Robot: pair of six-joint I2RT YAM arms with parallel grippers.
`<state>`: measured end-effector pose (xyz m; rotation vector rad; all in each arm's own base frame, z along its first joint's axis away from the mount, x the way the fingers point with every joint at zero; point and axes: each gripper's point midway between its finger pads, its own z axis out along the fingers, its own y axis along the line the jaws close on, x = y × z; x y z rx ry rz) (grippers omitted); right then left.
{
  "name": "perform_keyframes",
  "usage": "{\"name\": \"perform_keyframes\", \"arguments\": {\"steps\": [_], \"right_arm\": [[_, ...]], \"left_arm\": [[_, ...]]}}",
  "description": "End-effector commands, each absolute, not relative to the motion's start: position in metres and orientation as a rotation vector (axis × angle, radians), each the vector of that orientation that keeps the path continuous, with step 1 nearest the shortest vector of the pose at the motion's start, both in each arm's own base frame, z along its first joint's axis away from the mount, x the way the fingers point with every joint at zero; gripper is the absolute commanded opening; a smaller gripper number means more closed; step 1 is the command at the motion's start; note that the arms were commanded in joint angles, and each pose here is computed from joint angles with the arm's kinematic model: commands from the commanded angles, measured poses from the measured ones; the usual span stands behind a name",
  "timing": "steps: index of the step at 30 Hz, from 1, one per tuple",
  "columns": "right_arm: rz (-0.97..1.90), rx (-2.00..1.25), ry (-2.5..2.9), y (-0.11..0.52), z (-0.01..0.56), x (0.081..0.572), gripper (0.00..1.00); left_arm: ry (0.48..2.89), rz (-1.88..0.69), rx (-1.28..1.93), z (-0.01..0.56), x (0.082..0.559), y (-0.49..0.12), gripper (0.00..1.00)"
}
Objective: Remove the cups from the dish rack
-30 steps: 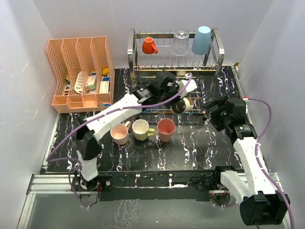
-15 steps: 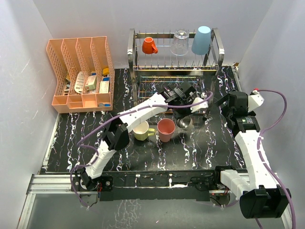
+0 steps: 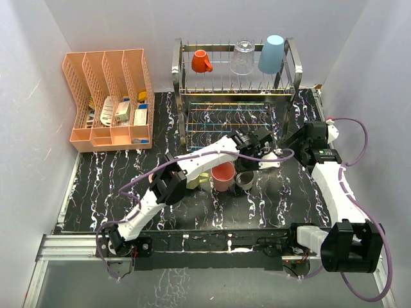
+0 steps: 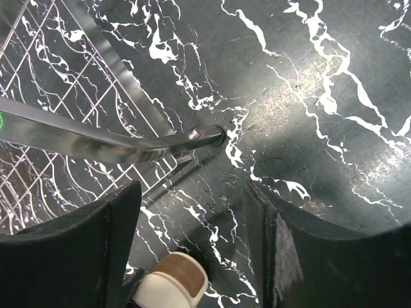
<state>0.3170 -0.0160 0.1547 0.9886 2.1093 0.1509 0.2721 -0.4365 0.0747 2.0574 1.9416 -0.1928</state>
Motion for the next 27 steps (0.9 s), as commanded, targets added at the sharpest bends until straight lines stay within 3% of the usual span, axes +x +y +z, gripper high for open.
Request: {"name": "perform_keyframes", "arguments": {"steps": [1, 7, 12, 16, 27], "right_arm": [[0.235, 0.959, 2.064, -0.015, 0.162, 0.332, 0.61], [0.301, 0.938, 2.081, -0.01, 0.155, 0.348, 0.39], [0.389, 0.905, 2.084, 0.0, 0.156, 0.365, 0.3], [0.396, 0.906, 2.092, 0.001, 0.152, 0.373, 0.28], [0.393, 0.9, 2.082, -0.003, 0.143, 0.398, 0.28]], "left_arm": [[1.904, -0.102, 2.148, 0.075, 0.268, -0.427, 0.0], [1.863, -0.064, 2.141, 0.075, 0.275, -0.433, 0.03], [1.788, -0.057, 2.101, 0.089, 0.278, -0.448, 0.31], [1.733, -0.051, 2.035, 0.109, 0.285, -0.46, 0.46], [1.618, -0.05, 1.928, 0.179, 0.288, -0.467, 0.55]]}}
